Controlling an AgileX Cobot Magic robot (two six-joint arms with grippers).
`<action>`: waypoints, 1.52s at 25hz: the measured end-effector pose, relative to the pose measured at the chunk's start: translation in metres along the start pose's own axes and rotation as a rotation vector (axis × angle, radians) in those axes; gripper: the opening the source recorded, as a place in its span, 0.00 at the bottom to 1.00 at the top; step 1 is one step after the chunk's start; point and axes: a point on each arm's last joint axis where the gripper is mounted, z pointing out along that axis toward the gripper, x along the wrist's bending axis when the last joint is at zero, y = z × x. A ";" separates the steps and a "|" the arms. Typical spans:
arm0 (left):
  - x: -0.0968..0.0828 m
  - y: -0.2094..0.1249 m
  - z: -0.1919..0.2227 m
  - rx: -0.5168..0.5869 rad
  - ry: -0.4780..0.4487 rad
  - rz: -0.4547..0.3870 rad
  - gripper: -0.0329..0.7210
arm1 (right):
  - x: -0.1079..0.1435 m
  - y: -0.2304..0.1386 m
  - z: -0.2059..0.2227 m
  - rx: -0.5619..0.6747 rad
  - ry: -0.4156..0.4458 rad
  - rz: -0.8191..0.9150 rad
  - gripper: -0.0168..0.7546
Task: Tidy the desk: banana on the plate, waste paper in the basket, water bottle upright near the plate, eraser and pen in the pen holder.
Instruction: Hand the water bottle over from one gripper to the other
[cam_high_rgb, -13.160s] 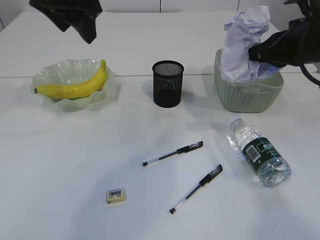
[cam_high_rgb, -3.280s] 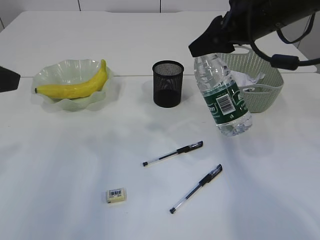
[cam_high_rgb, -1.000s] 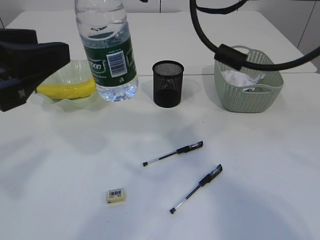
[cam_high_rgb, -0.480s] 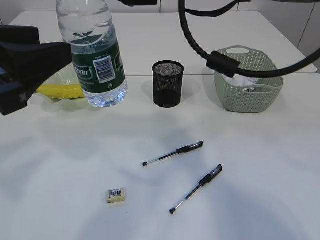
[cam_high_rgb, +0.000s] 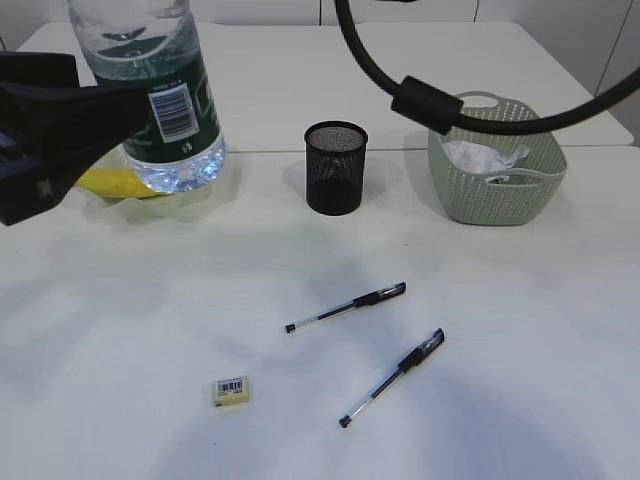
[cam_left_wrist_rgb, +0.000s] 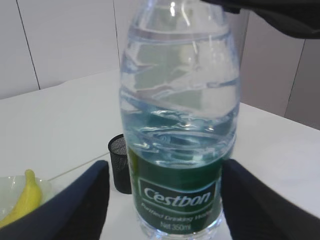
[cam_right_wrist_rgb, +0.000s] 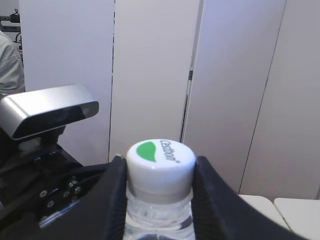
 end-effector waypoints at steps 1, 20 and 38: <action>0.000 0.000 0.000 0.000 -0.001 0.000 0.71 | 0.001 0.003 0.002 -0.005 0.005 -0.007 0.32; -0.001 0.007 0.000 -0.079 -0.012 0.005 0.81 | 0.022 0.013 0.024 -0.039 0.092 -0.023 0.32; -0.002 0.008 0.000 -0.090 -0.015 0.005 0.62 | 0.022 0.014 0.024 -0.048 0.091 -0.020 0.32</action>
